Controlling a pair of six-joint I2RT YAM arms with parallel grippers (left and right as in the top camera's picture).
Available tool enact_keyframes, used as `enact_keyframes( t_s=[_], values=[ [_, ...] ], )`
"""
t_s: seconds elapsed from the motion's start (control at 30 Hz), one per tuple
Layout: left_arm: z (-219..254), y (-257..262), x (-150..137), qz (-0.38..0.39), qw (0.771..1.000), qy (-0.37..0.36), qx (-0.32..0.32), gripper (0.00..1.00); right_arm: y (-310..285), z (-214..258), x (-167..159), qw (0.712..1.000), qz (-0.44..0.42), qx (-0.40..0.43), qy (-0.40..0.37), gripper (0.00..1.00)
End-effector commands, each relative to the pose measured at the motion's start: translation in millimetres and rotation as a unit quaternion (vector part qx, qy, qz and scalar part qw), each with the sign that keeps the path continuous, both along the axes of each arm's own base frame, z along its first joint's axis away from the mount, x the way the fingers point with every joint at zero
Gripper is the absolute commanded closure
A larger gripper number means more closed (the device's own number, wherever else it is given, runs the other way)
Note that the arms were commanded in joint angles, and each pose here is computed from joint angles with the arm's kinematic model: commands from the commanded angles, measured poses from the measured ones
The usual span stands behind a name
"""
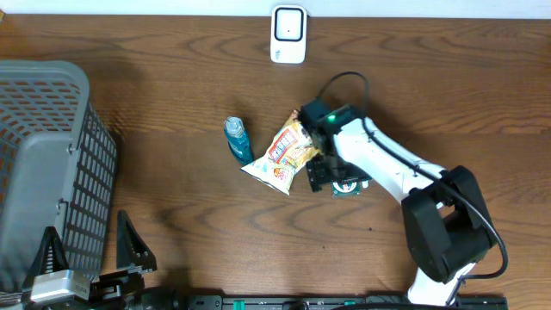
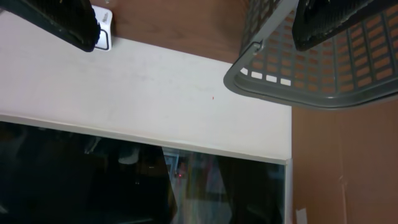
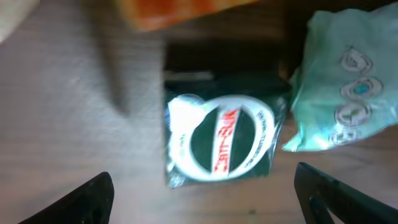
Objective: Scan the item barcode
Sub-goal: 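Close the right gripper on the Zam-Buk box and lift it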
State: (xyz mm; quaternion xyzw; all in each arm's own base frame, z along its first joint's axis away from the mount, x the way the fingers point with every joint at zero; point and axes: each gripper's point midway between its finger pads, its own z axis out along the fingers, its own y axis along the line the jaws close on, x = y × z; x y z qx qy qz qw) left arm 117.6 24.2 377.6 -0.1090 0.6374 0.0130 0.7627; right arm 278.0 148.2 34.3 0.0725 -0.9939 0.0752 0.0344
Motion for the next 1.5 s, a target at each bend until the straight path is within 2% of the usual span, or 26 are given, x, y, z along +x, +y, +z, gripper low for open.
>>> enact_keyframes(
  t_s=[0.0, 0.2, 0.27, 0.33, 0.43, 0.47, 0.67, 0.83, 0.87, 0.93, 1.0, 1.03, 1.13, 1.23, 1.3, 1.4, 1.47],
  values=[
    [-0.9, 1.7, -0.8, 0.004, 1.000, -0.003, -0.003, 0.02, -10.0, -15.7, -3.2, 0.999, -0.043, 0.011, 0.007, 0.11],
    [-0.9, 1.7, -0.8, 0.004, 1.000, -0.003, -0.003, 0.02, -23.1, -50.5, -17.7, 0.997, -0.072, 0.024, 0.015, 0.16],
    [-0.9, 1.7, -0.8, 0.004, 1.000, -0.003, -0.003, 0.02, -20.5, -54.9, -17.4, 0.997, -0.068, 0.034, 0.012, 0.25],
    [-0.9, 1.7, -0.8, 0.004, 1.000, -0.003, -0.003, 0.02, -12.9, -55.8, -14.1, 0.998, -0.033, 0.053, 0.010, 0.36],
    [-0.9, 1.7, -0.8, 0.004, 1.000, -0.003, -0.003, 0.02, 1.6, -56.4, -9.4, 0.993, 0.074, 0.088, 0.008, 0.51],
    [-0.9, 1.7, -0.8, 0.004, 1.000, -0.003, -0.003, 0.02, 3.3, -56.5, -8.9, 0.990, 0.110, 0.090, 0.008, 0.51],
    [-1.0, 1.7, -0.8, 0.004, 1.000, -0.002, -0.003, 0.02, 16.7, -56.3, 3.3, 0.950, 0.296, 0.094, -0.015, 0.41],
    [-1.0, 1.7, -0.8, 0.004, 1.000, -0.003, -0.003, 0.02, 14.4, -46.2, 15.5, 0.947, 0.317, 0.048, -0.030, 0.39],
    [-1.0, 1.7, -0.8, 0.004, 1.000, -0.003, -0.003, 0.02, 17.1, -43.1, 14.8, 0.946, 0.320, 0.048, -0.028, 0.35],
    [-1.0, 1.7, -0.8, 0.004, 1.000, -0.003, -0.003, 0.02, 22.5, -34.8, 12.0, 0.944, 0.324, 0.050, -0.019, 0.19],
    [-1.2, 1.7, -0.7, 0.004, 1.000, -0.002, -0.003, 0.02, 27.9, -21.5, 11.3, 0.952, 0.302, 0.048, -0.015, 0.04],
    [-1.8, 1.8, -0.5, 0.004, 1.000, -0.001, -0.003, 0.02, 30.9, -13.8, 12.0, 0.958, 0.284, 0.047, -0.017, 0.01],
    [-3.8, 2.0, 0.8, 0.004, 1.000, 0.002, -0.004, 0.02, 37.5, 12.0, 17.6, 0.980, 0.190, 0.046, -0.028, 0.01],
    [-6.4, 2.2, 2.5, 0.004, 1.000, 0.006, -0.004, 0.02, 39.1, 28.4, 23.3, 0.997, 0.041, 0.048, -0.047, 0.01],
    [-7.5, 2.3, 2.9, 0.004, 1.000, 0.008, -0.005, 0.02, 38.6, 29.8, 23.7, 0.993, -0.085, 0.055, -0.053, 0.01],
    [-7.5, 2.3, 2.9, 0.004, 1.000, 0.008, -0.005, 0.02, 32.2, 23.6, 22.9, 0.970, -0.229, 0.058, -0.052, 0.01],
    [-7.5, 2.3, 2.9, 0.004, 1.000, 0.008, -0.005, 0.02, 24.6, 20.4, 24.5, 0.962, -0.261, 0.054, -0.052, 0.01]
  ],
)
